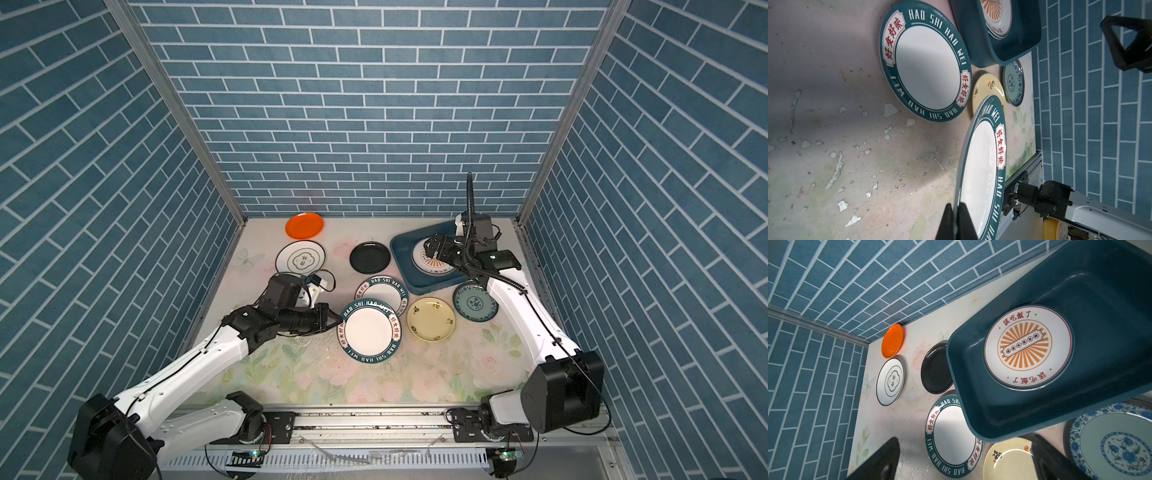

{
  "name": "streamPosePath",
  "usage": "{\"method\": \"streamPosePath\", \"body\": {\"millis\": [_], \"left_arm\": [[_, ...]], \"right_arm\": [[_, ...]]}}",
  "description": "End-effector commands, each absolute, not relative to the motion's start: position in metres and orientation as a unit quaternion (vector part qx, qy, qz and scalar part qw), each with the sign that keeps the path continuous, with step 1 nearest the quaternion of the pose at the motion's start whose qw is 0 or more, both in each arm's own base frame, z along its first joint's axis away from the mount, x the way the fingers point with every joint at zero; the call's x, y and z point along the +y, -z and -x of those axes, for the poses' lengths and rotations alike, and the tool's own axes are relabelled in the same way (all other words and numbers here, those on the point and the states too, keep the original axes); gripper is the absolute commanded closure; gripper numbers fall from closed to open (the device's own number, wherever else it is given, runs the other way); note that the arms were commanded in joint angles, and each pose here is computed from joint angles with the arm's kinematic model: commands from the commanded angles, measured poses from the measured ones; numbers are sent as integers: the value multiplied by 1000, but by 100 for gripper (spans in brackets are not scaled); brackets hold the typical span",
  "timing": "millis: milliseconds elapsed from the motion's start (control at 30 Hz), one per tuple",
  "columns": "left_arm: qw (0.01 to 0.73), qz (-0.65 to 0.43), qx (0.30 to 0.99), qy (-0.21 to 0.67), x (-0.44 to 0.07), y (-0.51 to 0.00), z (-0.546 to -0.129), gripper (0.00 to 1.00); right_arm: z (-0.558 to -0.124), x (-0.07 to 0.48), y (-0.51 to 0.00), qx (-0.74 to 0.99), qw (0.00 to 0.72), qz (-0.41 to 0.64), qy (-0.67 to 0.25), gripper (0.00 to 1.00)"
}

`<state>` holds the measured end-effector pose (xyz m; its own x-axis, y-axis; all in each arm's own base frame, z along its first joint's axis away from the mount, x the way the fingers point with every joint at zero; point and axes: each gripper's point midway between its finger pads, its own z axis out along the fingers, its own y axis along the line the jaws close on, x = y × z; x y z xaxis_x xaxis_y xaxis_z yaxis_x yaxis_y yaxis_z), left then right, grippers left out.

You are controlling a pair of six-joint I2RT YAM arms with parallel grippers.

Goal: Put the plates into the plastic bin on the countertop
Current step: 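Carry the upright green-rimmed plate toward the right gripper above the bin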

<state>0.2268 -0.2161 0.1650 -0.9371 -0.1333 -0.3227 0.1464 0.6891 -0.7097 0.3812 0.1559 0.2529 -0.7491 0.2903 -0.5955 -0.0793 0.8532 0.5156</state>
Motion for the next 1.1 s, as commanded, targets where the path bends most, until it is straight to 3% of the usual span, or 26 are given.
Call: {"method": "streamPosePath", "body": {"millis": [0, 633, 1067], "left_arm": [[208, -3, 880, 428, -216, -192, -235, 100], [291, 6, 837, 464, -198, -282, -279, 100], [306, 3, 829, 469, -210, -310, -327, 100]], "right_arm": [[-388, 157, -263, 894, 365, -45, -255, 2], [-398, 161, -280, 878, 382, -66, -281, 2], [-392, 189, -309, 855, 369, -28, -363, 2]]}}
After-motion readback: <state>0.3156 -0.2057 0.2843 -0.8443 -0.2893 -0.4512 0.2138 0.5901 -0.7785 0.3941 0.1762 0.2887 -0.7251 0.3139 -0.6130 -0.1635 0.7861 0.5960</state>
